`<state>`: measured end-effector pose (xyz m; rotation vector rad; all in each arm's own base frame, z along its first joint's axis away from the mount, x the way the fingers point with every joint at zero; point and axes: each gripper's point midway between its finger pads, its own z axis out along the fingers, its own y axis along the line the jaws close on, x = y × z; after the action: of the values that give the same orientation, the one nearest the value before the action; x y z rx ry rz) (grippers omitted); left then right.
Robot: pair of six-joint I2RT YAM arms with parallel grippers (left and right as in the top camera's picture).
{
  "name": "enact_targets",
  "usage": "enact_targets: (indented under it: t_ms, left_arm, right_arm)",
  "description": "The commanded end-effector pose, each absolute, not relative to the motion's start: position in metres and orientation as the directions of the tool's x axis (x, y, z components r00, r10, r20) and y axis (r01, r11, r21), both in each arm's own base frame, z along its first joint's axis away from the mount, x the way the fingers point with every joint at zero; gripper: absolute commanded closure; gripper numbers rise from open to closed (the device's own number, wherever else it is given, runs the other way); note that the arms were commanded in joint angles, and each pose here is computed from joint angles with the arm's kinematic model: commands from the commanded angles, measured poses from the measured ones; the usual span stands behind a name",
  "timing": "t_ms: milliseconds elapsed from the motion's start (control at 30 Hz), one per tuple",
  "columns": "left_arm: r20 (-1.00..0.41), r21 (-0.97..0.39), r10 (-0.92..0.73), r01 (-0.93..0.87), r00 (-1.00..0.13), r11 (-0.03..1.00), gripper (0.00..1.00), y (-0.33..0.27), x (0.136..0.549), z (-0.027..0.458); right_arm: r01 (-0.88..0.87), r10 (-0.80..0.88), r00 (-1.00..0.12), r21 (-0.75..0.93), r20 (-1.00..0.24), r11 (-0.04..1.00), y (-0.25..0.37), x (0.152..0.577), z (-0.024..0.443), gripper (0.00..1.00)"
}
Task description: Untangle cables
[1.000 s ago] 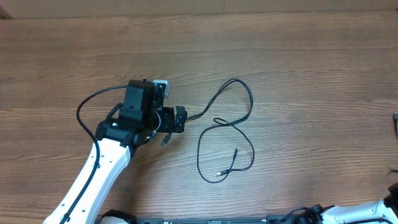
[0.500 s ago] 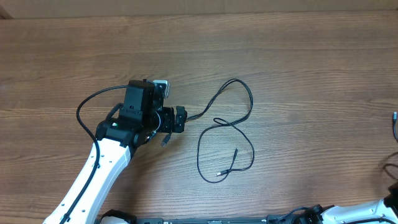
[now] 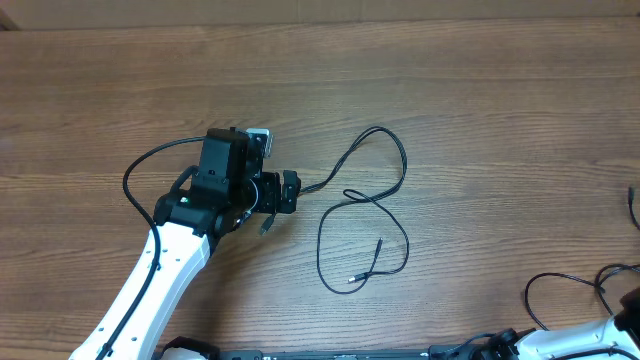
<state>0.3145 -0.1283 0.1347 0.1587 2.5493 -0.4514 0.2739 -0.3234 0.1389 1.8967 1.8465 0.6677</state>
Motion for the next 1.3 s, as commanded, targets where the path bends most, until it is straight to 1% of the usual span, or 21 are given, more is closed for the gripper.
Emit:
enact_targets:
  t_ms: [0,67,233,300,433,567,633,800,1000,1167,1267]
  left_arm:
    - [-0.541,-0.284,0.037,0.225,-0.84,0.932,0.0,-0.131,0.316,0.138]
    - [-0.541,-0.284,0.037,0.224,-0.84,0.932,0.0,-0.131,0.316,0.138]
    - [-0.541,-0.285,0.037,0.224,-0.84,0.932,0.0,-0.131,0.316,0.138]
    - [-0.541,-0.285,0.037,0.224,-0.84,0.932,0.0,-0.131,0.316,0.138]
    - [-0.541,-0.284,0.037,0.224,-0.84,0.932,0.01,-0.131,0.316,0.138]
    - [-0.541,-0.285,0.037,0.224,-0.84,0.932,0.01,-0.131,0.316,0.138]
    - [-0.541,-0.285,0.037,0.224,-0.84,0.932,0.01,-0.131,0.316,0.138]
    - [-0.541,-0.284,0.037,0.224,-0.84,0.932,0.0,-0.131,0.316,0.138]
    - [-0.541,-0.285,0.037,0.224,-0.84,0.932,0.0,-0.131,0.316,0.138]
    - [-0.541,-0.284,0.037,0.225,-0.84,0.932,0.0,-0.131,0.316,0.138]
    - [-0.541,-0.284,0.037,0.225,-0.84,0.932,0.0,-0.131,0.316,0.138]
  right_arm:
    - [0.712,0.976,-0.216,0.681,-0.022,0.172,-0.293,0.308,0.156,0.46]
    - [0.695,0.959,-0.281,0.68,-0.047,0.236,-0.28,0.32,0.156,0.42]
    - [0.585,0.846,-0.515,0.666,-0.135,0.463,-0.224,0.36,0.156,0.24]
    - [0.549,0.804,-0.575,0.658,-0.149,0.515,-0.204,0.371,0.155,0.21]
    - [0.511,0.718,-0.681,0.608,-0.146,0.608,-0.158,0.388,0.147,0.18]
    - [0.398,0.566,-0.806,0.547,-0.175,0.737,-0.105,0.4,0.14,0.11]
    - [0.366,0.508,-0.843,0.505,-0.175,0.782,-0.085,0.402,0.135,0.07]
    - [0.281,0.386,-0.905,0.428,-0.18,0.859,-0.04,0.406,0.128,0.01]
    - [0.145,0.234,-0.948,0.358,-0.218,0.922,0.015,0.414,0.124,0.01]
    - [0.044,0.127,-0.96,0.317,-0.248,0.948,0.054,0.416,0.121,0.0]
    - [-0.01,0.074,-0.961,0.303,-0.265,0.953,0.075,0.415,0.109,0.0]
